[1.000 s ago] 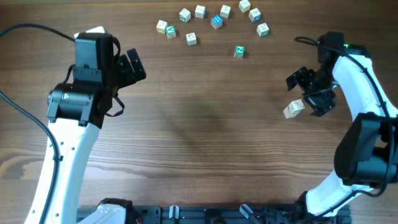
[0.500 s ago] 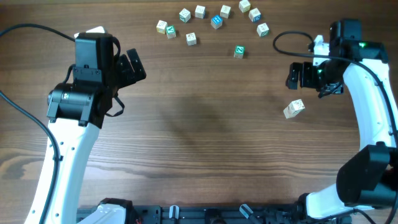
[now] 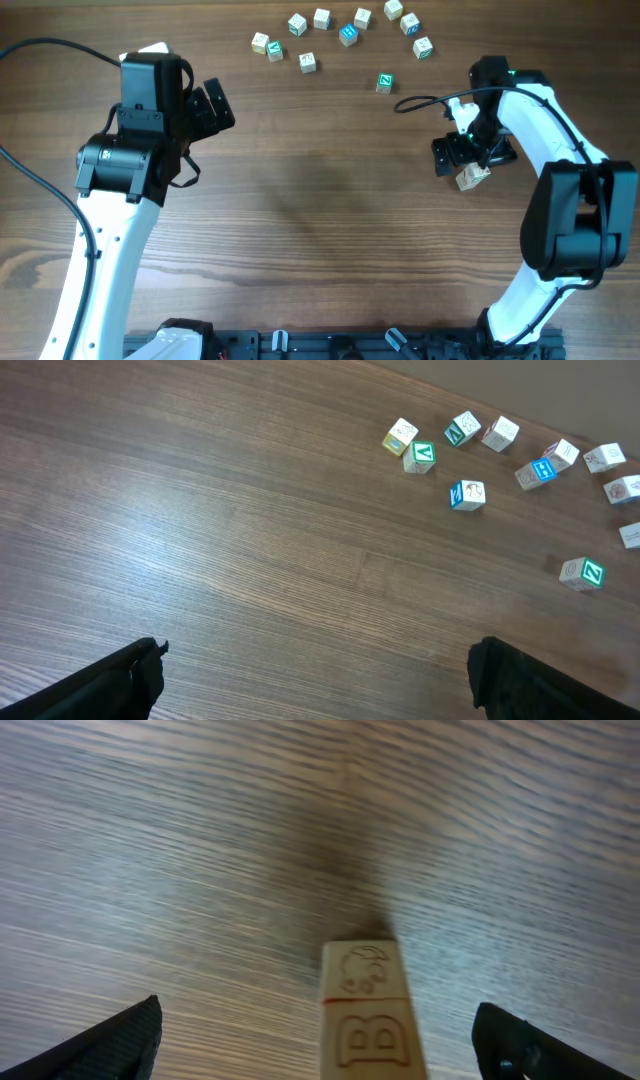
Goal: Form a tower
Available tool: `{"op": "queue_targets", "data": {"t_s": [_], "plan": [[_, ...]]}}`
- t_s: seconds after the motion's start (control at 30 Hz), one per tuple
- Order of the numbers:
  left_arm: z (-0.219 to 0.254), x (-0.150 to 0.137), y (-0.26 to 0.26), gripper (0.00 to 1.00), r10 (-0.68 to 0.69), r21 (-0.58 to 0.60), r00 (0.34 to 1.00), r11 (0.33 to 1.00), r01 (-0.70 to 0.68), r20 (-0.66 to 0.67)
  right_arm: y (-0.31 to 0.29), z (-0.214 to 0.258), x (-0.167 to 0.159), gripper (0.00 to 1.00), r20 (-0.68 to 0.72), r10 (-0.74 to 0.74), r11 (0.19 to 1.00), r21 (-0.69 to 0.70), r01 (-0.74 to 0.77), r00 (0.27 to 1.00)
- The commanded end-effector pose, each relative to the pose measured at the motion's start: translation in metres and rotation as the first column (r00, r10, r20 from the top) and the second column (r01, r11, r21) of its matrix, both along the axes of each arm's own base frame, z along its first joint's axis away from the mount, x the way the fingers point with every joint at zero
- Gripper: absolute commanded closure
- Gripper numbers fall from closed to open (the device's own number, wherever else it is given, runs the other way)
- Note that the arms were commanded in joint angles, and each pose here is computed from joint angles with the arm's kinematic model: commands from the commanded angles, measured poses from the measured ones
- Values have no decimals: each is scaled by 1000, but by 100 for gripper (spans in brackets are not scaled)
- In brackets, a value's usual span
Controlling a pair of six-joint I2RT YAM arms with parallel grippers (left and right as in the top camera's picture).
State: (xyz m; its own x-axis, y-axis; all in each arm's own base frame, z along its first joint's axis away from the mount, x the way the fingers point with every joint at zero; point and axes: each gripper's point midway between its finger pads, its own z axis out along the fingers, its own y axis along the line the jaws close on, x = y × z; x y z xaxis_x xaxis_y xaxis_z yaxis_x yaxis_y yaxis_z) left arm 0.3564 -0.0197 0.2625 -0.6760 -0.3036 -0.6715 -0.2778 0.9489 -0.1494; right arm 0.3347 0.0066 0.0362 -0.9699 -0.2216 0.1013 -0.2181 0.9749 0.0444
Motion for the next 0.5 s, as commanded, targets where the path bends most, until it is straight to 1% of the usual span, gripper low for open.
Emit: {"op": "queue_targets", "data": {"t_s": [0.0, 0.07, 0.23, 0.3, 0.47], "plan": [[-1, 0, 3, 0, 20, -1, 1000, 1000, -20, 1, -6, -5, -1, 4, -7, 9, 1000, -21, -9, 1000], [-1, 0, 3, 0, 20, -1, 1000, 1000, -20, 1, -6, -10, -4, 5, -9, 6, 1000, -21, -6, 1000], [-1, 0, 3, 0, 20, -1, 1000, 1000, -20, 1, -7, -29, -12, 6, -13, -9, 1000, -27, 9, 1000], [-1, 0, 3, 0, 20, -1, 1000, 1000, -20, 1, -11, -29, -11, 9, -9, -8, 999, -50, 7, 1000], [-1, 0, 3, 0, 20, -1, 1000, 1000, -20, 1, -11, -30, -9, 18, 2, -9, 999, -53, 9, 1000]]}}
